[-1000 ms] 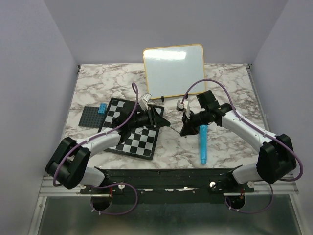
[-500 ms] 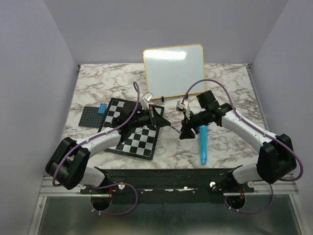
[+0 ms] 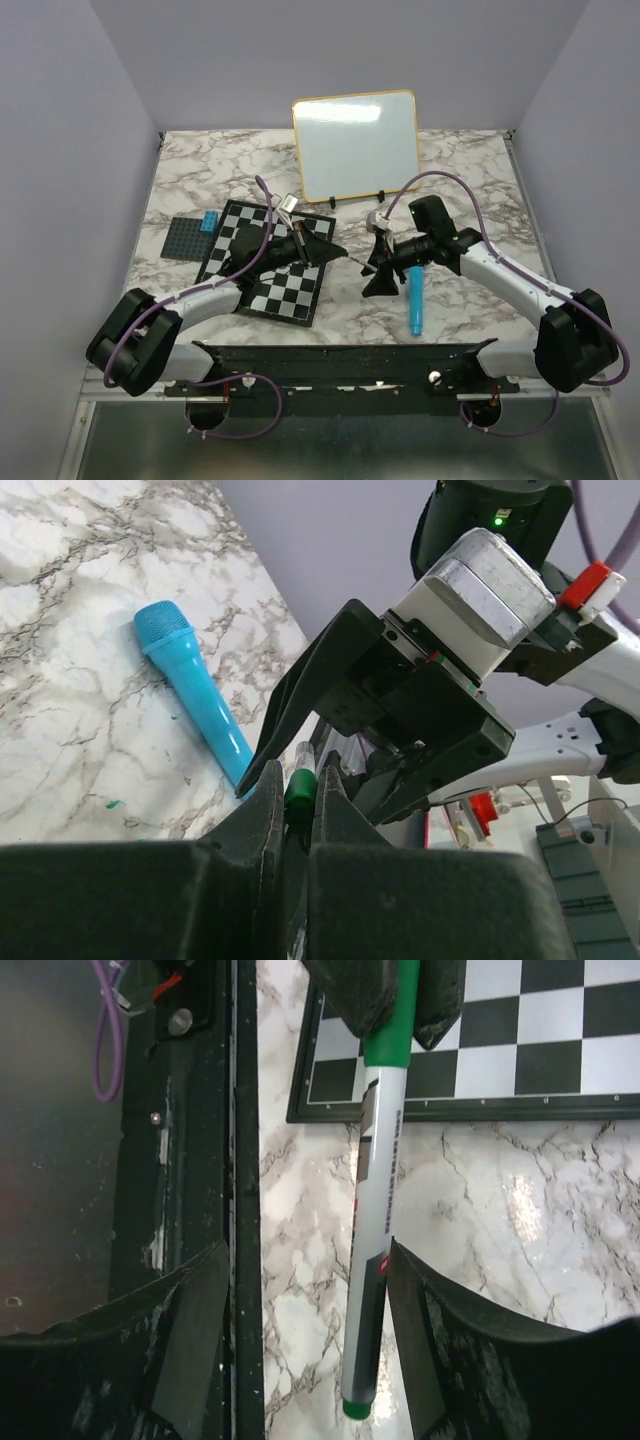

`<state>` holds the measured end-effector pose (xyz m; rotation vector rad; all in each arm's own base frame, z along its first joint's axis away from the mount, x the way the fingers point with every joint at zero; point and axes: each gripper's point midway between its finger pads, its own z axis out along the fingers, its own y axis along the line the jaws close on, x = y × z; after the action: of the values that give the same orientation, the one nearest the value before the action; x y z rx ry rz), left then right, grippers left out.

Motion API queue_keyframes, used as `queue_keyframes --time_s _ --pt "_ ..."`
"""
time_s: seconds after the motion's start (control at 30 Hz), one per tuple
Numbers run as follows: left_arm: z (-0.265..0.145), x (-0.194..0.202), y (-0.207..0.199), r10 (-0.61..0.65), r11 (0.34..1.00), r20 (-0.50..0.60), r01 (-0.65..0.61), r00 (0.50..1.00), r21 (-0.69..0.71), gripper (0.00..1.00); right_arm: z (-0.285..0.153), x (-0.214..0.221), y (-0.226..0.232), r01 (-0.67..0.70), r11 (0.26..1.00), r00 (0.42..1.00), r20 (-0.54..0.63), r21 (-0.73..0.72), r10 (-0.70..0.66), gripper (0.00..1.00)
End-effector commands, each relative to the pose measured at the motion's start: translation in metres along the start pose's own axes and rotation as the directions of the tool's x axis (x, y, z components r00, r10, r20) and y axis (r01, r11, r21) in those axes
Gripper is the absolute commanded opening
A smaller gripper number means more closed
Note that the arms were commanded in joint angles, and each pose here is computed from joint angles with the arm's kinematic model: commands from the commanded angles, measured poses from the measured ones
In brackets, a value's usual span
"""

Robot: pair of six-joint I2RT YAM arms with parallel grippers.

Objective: Write a sentence on the whiteboard
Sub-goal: Pass from the right arm to the left, then pass from the left arm to the right

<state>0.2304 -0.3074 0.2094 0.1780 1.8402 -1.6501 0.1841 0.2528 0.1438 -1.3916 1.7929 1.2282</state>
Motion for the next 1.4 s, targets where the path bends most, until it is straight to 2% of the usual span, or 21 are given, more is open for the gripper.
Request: queue_keyframes --time_s 0.0,0.17,0.33,0.47,0.6,0.63,0.7,1.03,1.13,1.37 --pt "-0.005 -0.017 -0.03 0.018 0.993 0.106 -0.03 0.994 0.115 0.0 0.004 -0.023 0.016 0.024 0.995 0.995 0.103 -0.095 -0.015 0.7" --pt "-0.014 -0.025 -0.038 0.001 0.989 0.183 -0.028 0.983 0.145 0.0 0.003 -0.041 0.026 -0.026 0.985 0.988 0.147 -0.169 0.051 0.69" --pt "-0.035 -0.036 -0.049 -0.01 0.987 0.305 -0.039 0.952 0.156 0.0 -0.006 -0.072 0.033 -0.005 0.975 0.978 0.201 -0.222 0.051 0.68" --pt "-0.056 -0.054 -0.056 -0.039 0.988 0.444 -0.033 0.895 0.153 0.0 -0.012 -0.095 0.038 -0.006 0.964 0.973 0.219 -0.267 0.067 0.68" --pt "-0.07 -0.065 -0.063 -0.052 0.988 0.518 -0.033 0.854 0.153 0.0 -0.017 -0.113 0.042 -0.032 0.95 0.97 0.22 -0.312 0.105 0.68" --pt "-0.072 -0.067 -0.066 -0.055 0.987 0.525 -0.034 0.849 0.159 0.0 -0.019 -0.119 0.042 -0.014 0.949 0.969 0.23 -0.314 0.09 0.68" --pt "-0.073 -0.071 -0.069 -0.065 0.986 0.537 -0.029 0.841 0.166 0.0 -0.02 -0.124 0.044 -0.065 0.941 0.966 0.217 -0.333 0.144 0.67" --pt "-0.066 -0.068 -0.067 -0.072 0.985 0.514 -0.02 0.855 0.171 0.0 -0.025 -0.134 0.049 -0.087 0.939 0.957 0.234 -0.332 0.172 0.6" --pt "-0.063 -0.066 -0.068 -0.073 0.984 0.498 -0.019 0.864 0.176 0.0 -0.024 -0.135 0.042 -0.097 0.943 0.953 0.242 -0.319 0.18 0.55" --pt "-0.06 -0.058 -0.07 -0.073 0.982 0.47 -0.02 0.88 0.189 0.0 -0.029 -0.136 0.025 -0.154 0.948 0.937 0.262 -0.28 0.23 0.54"
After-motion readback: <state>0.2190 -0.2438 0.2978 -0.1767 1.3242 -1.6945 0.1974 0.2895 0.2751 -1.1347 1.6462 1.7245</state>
